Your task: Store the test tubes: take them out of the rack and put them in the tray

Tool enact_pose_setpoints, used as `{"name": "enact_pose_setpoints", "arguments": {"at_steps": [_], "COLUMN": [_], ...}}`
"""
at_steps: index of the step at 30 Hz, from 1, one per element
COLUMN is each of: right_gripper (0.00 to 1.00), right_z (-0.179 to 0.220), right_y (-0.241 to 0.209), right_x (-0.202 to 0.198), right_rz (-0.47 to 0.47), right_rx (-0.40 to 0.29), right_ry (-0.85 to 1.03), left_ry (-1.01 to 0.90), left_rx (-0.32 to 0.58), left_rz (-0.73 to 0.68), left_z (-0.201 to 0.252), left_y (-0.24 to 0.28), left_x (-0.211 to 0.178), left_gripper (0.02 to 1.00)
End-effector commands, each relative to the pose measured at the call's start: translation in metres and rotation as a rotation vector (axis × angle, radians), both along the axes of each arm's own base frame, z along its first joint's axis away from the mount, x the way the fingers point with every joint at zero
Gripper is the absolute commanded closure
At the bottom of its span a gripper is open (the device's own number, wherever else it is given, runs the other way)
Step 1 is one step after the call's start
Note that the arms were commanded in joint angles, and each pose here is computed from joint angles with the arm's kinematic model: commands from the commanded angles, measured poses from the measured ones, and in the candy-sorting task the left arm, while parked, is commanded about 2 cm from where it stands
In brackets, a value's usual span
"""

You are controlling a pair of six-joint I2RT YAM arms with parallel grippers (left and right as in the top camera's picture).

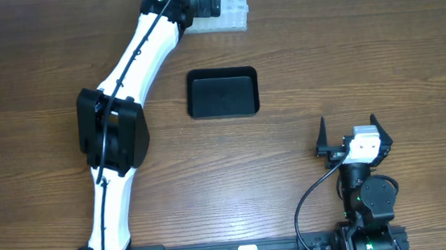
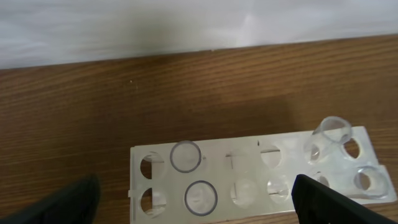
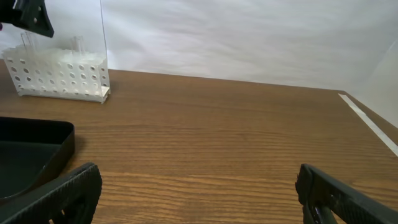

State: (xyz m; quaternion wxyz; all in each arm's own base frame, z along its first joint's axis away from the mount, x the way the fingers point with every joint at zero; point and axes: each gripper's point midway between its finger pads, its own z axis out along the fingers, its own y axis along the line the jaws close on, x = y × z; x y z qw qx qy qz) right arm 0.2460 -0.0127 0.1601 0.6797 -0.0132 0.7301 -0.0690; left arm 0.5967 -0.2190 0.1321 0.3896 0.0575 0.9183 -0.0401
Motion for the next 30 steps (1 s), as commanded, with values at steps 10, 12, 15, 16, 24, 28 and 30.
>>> {"name": "enact_pose_setpoints", "arguments": {"at_steps": [10, 12, 15, 16, 24, 28, 30], "right_gripper": [0.009, 0.009, 0.012, 0.009, 0.007, 0.007, 0.007], "right_z": [-0.0015, -0.0015, -0.0015, -0.0015, -0.0015, -0.0015, -0.0015], "right_y": [-0.0005, -0.0005, -0.0005, -0.0005, -0.0005, -0.0005, -0.0005], "right_x": [-0.0003, -0.0003, -0.0003, -0.0003, -0.0003, -0.0003, -0.0003], "right_rz": [0.000, 0.000, 0.000, 0.000, 0.000, 0.000, 0.000], "right_rx": [0.000, 0.000, 0.000, 0.000, 0.000, 0.000, 0.000], "right_ry": [0.000, 0.000, 0.000, 0.000, 0.000, 0.000, 0.000], "left_ry": [-0.004, -0.002, 0.002, 0.003, 0.003, 0.004, 0.005], "left_rx": [0.015, 0.009, 0.000, -0.002, -0.002, -0.006, -0.007], "left_rz": [-0.008, -0.014, -0.019, -0.020, -0.021, -0.022, -0.021], "left_z": [-0.0119, -0.0120, -0.0123, -0.0123, -0.0124, -0.0125, -0.0125], "left_y": [-0.0031, -0.0046, -0.0063, -0.0067, -0.0068, -0.0073, -0.0073], "left_x": [0.0073, 0.0069, 0.0064, 0.0062, 0.0061, 0.0060, 0.0060], "left_gripper": [0.178, 0.220, 0.275, 0.301, 0.489, 0.603, 0.647]}}
